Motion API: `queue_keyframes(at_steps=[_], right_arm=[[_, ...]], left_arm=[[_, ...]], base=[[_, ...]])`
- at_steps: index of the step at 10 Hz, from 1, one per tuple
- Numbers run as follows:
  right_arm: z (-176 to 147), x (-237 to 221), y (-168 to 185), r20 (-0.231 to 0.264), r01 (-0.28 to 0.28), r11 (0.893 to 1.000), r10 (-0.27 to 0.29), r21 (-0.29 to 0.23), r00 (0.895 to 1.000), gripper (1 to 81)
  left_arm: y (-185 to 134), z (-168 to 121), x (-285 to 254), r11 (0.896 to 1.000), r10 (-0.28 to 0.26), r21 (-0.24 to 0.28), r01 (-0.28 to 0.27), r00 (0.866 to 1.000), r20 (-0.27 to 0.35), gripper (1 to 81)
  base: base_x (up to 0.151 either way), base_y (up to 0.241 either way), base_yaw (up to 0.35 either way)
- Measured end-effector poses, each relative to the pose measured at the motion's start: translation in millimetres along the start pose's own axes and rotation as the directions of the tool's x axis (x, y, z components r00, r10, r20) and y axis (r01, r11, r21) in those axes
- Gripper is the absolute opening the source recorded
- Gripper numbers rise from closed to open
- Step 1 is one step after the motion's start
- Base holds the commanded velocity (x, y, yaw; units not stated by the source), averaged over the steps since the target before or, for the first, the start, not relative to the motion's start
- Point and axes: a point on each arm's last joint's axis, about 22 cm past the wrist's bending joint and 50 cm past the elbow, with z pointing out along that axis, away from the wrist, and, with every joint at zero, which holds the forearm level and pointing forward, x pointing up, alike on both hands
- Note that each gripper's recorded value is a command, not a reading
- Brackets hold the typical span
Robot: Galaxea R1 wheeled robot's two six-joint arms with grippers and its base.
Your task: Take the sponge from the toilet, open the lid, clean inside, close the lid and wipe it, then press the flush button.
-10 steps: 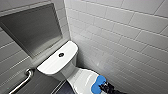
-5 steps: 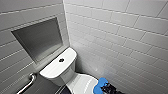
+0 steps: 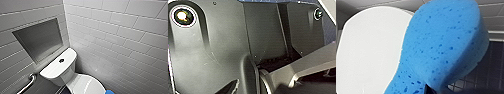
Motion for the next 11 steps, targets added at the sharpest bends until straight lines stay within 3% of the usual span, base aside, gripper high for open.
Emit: queue_keyframes(at_steps=[2,5,8,10,11], right_arm=[[-15,-23,18,0.038,-0.005,1.0,0.005,0.01,0.999,1.0],[-38,-56,15,0.101,-0.025,0.997,0.017,0.079,0.995,1.0],[-85,-158,92,0.223,-0.076,0.997,0.079,-0.022,0.972,1.0],[-100,-194,121,0.243,-0.071,0.995,0.084,-0.064,0.966,1.0],[-110,-206,148,0.245,-0.057,0.992,0.083,-0.11,0.966,1.0]], left_arm=[[1,0,-1,1.0,0.0,-0.001,0.0,1.0,0.0,81.1],[7,2,-2,1.0,0.001,-0.009,-0.001,1.0,0.001,81.1],[6,1,-2,1.0,0.006,-0.008,-0.006,1.0,-0.001,81.1],[5,1,-2,1.0,0.008,-0.006,-0.008,1.0,-0.003,81.1],[2,0,-2,1.0,0.009,-0.002,-0.009,1.0,-0.003,81.1]], base=[[0.0,0.0,0.0],[0.0,0.0,0.0],[0.0,0.0,0.0],[0.0,0.0,0.0],[0.0,0.0,0.0]])
